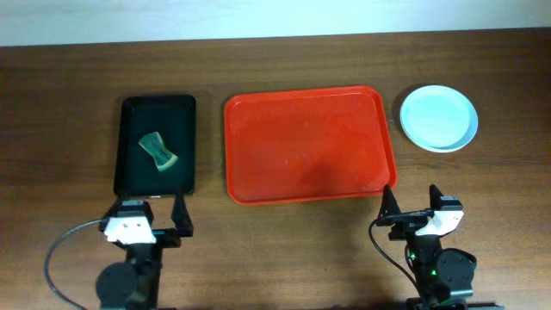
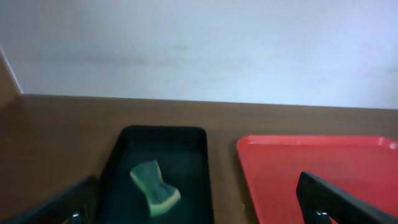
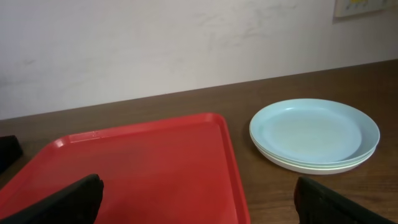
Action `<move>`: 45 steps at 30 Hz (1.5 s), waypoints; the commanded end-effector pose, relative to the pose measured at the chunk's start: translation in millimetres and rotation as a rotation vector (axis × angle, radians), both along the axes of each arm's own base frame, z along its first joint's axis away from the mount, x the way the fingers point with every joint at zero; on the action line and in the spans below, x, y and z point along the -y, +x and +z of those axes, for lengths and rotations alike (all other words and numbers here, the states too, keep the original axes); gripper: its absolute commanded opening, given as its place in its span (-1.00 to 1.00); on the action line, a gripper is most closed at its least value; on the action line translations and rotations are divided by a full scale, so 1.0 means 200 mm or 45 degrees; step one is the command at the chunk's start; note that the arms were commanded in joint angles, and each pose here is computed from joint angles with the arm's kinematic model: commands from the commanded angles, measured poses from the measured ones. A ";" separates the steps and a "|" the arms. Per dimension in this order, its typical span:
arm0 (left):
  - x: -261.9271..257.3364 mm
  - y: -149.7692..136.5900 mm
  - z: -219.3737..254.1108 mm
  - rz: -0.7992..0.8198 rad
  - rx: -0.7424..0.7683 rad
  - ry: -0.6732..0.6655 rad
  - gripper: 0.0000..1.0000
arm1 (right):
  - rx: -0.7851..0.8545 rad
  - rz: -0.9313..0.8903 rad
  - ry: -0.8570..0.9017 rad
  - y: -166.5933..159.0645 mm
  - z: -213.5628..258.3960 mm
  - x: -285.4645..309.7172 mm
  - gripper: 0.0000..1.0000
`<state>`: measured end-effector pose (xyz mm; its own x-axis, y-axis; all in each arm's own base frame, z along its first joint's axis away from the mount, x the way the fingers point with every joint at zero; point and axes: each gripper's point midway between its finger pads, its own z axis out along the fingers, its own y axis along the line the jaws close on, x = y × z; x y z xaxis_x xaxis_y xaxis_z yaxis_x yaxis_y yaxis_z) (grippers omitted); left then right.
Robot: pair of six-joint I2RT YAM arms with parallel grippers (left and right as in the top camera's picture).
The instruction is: Clean dirty plates on tray and stack at the side
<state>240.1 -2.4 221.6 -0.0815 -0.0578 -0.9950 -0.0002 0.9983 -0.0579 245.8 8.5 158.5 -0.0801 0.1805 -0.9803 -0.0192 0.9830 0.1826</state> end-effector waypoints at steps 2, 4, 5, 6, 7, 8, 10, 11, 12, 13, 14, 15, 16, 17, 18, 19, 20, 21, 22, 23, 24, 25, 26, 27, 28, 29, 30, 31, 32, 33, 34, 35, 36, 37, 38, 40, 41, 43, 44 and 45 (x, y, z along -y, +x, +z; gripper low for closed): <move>0.08 0.00 0.00 -0.123 0.168 0.029 0.99 | -0.006 -0.018 0.004 0.00 -0.02 0.01 0.97; 0.08 0.00 0.02 -0.121 0.257 0.031 0.98 | -0.006 -0.018 0.004 0.00 -0.02 0.01 0.97; 0.08 0.00 0.02 -0.118 0.294 0.032 0.98 | -0.006 -0.018 0.004 0.00 -0.02 0.01 0.97; 0.08 0.00 0.02 -0.114 0.325 0.033 0.98 | -0.006 -0.018 0.004 0.00 -0.02 0.01 0.97; 0.07 0.01 0.01 -0.104 0.339 0.033 0.98 | -0.006 -0.018 0.004 0.00 -0.02 0.01 0.97; 0.07 0.01 -0.02 -0.099 0.327 0.033 0.98 | -0.006 -0.018 0.004 0.00 -0.02 0.01 0.97; 0.05 0.02 -0.06 -0.067 0.284 0.035 0.99 | -0.006 -0.018 0.004 0.00 -0.02 0.01 0.97; 0.03 0.02 -0.08 -0.041 0.259 0.034 0.98 | -0.006 -0.018 0.004 0.00 -0.02 0.01 0.97; 0.01 0.03 -0.11 -0.019 0.231 0.035 0.98 | -0.006 -0.018 0.004 0.00 -0.02 0.01 0.97; -0.01 0.03 -0.16 0.020 0.179 0.037 0.99 | -0.006 -0.018 0.004 0.00 -0.02 0.01 0.97; -0.04 0.03 -0.23 0.067 0.101 0.040 0.98 | -0.006 -0.018 0.004 0.00 -0.02 0.01 0.97; -0.06 0.03 -0.28 0.095 0.048 0.044 0.98 | -0.006 -0.018 0.004 0.00 -0.02 0.01 0.97; -0.08 0.03 -0.32 0.112 0.011 0.048 0.98 | -0.006 -0.017 0.004 0.00 -0.02 0.01 0.97; -0.08 0.03 -0.31 0.113 0.014 0.051 0.98 | -0.006 -0.018 0.004 0.00 -0.02 0.01 0.97; -0.08 0.03 -0.31 0.115 0.015 0.053 0.98 | -0.006 -0.018 0.004 0.00 -0.02 0.01 0.97; -0.08 0.03 -0.31 0.113 0.013 0.065 0.98 | -0.006 -0.018 0.004 0.00 -0.02 0.01 0.97; -0.08 0.03 -0.31 0.113 0.013 0.067 0.98 | -0.006 -0.018 0.004 0.00 -0.02 0.01 0.97; -0.08 0.03 -0.32 0.112 0.012 0.067 0.98 | -0.006 -0.018 0.004 0.00 -0.02 0.01 0.97; -0.08 0.03 -0.32 0.109 0.011 0.067 0.98 | -0.006 -0.018 0.004 0.00 -0.02 0.01 0.97; -0.08 0.03 -0.32 0.109 0.010 0.067 0.98 | -0.006 -0.018 0.004 0.00 -0.02 0.01 0.97; -0.07 0.03 -0.32 0.105 0.010 0.067 0.98 | -0.006 -0.018 0.004 0.00 -0.02 0.01 0.97; -0.07 0.03 -0.32 0.101 0.010 0.066 0.98 | -0.006 -0.018 0.004 0.00 -0.02 0.01 0.97; -0.07 0.03 -0.32 0.096 0.009 0.066 0.98 | -0.006 -0.018 0.004 0.00 -0.02 0.01 0.97; -0.06 0.03 -0.32 0.090 0.009 0.066 0.98 | -0.006 -0.018 0.004 0.00 -0.02 0.01 0.97; -0.06 0.03 -0.32 0.090 0.009 0.066 0.98 | -0.006 -0.018 0.004 0.00 -0.02 0.01 0.97; -0.06 0.03 -0.32 0.091 0.009 0.066 0.99 | -0.006 -0.018 0.004 0.00 -0.02 0.01 0.97; -0.06 0.03 -0.32 0.091 0.010 0.066 0.99 | -0.006 -0.017 0.004 0.00 -0.02 0.01 0.97; -0.06 0.03 -0.32 0.087 0.010 0.065 0.98 | -0.006 -0.018 0.004 0.00 -0.02 0.01 0.97; -0.06 0.03 -0.32 0.087 0.009 0.065 0.98 | -0.006 -0.017 0.004 0.00 -0.02 0.01 0.97; -0.06 0.03 -0.32 0.087 0.010 0.065 0.98 | -0.006 -0.018 0.004 0.00 -0.02 0.01 0.97; -0.06 0.03 -0.32 0.087 0.010 0.065 0.98 | -0.006 -0.018 0.004 0.00 -0.02 0.01 0.97; -0.06 0.03 -0.32 0.087 0.010 0.065 0.98 | -0.006 -0.018 0.004 0.00 -0.02 0.01 0.97; -0.06 0.03 -0.32 0.087 0.010 0.065 0.98 | -0.006 -0.018 0.004 0.00 -0.02 0.01 0.97; -0.06 0.03 -0.32 0.087 0.009 0.065 0.98 | -0.006 -0.018 0.004 0.00 -0.02 0.01 0.97; -0.06 0.03 -0.32 0.087 0.009 0.065 0.98 | -0.006 -0.018 0.004 0.00 -0.02 0.01 0.97; -0.06 0.03 -0.32 0.087 0.009 0.065 0.98 | -0.006 -0.017 0.004 0.00 -0.02 0.01 0.97; -0.06 0.03 -0.32 0.087 0.009 0.065 0.98 | -0.006 -0.018 0.004 0.00 -0.02 0.01 0.97; -0.06 0.03 -0.32 0.087 0.009 0.065 0.98 | -0.006 -0.018 0.004 0.00 -0.02 0.01 0.97; -0.06 0.03 -0.32 0.087 0.009 0.065 0.98 | -0.006 -0.018 0.004 0.00 -0.02 0.01 0.97; -0.06 0.03 -0.32 0.087 0.009 0.065 0.98 | -0.006 -0.018 0.004 0.00 -0.02 0.01 0.97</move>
